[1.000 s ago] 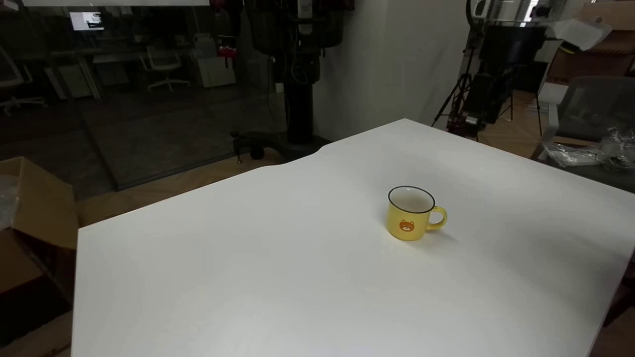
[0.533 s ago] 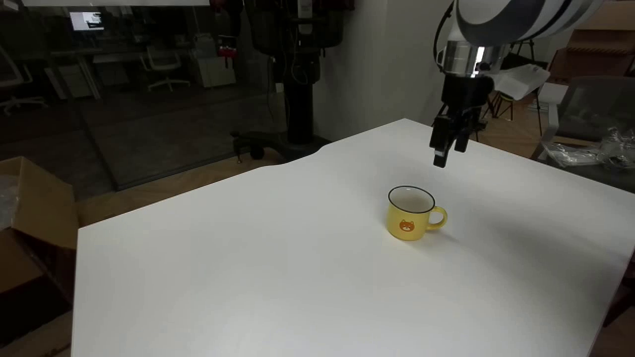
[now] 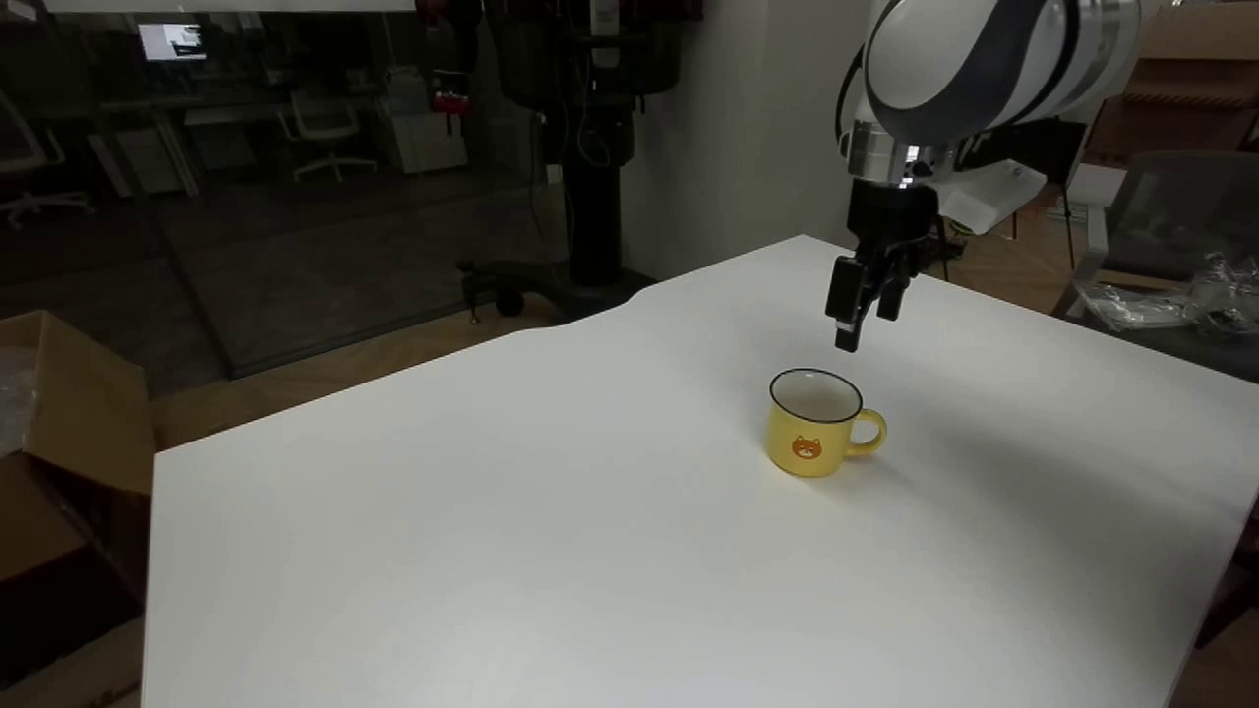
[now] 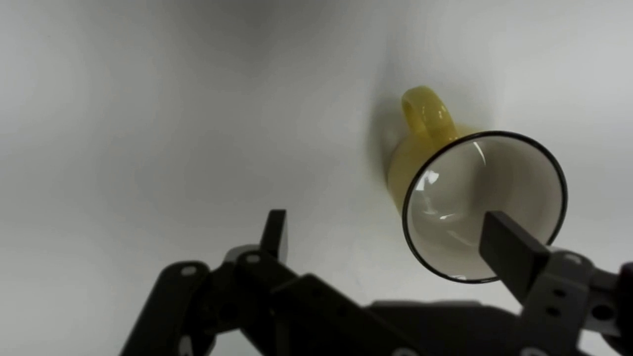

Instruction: Move the cup slightly right and upward

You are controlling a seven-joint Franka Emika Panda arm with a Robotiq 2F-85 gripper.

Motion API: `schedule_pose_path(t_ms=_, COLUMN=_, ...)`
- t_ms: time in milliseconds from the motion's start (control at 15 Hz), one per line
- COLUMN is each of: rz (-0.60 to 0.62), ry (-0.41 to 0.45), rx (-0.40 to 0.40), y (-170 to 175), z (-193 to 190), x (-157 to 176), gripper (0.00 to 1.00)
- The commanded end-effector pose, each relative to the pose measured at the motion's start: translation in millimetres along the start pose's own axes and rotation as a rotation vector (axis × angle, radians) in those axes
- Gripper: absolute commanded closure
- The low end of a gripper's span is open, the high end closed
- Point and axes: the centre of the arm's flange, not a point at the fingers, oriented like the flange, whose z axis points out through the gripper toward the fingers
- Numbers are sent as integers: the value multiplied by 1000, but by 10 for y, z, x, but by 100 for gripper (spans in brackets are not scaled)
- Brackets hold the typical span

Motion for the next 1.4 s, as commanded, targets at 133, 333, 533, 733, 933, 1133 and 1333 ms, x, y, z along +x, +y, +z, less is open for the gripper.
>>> schedule_pose_path(t_ms=133, rz=-7, ry=-37, rx=21, y=-106, z=279, x=177, gripper=0)
schedule_pose_path(t_ms=333, rz=-7, ry=-71, rx=29, y=-116, z=481, x=196, gripper=0)
schedule_pose_path(t_ms=533, rz=0, ry=-107, rx=28, y=-75, z=696, x=241, gripper=0)
schedule_pose_path(t_ms=733, rz=3, ry=-120, rx=29, y=-76, z=833, x=288, gripper=26)
schedule_pose_path(t_ms=933, rz=10, ry=-105, rx=16, y=-95, z=857, x=318, gripper=47)
schedule_pose_path(t_ms=1133, rz=19, ry=-93, rx=7, y=-117, z=848, x=360, gripper=67)
schedule_pose_path(t_ms=1333, rz=12, ry=-83, rx=-1, y=-162, z=819, x=386, gripper=88)
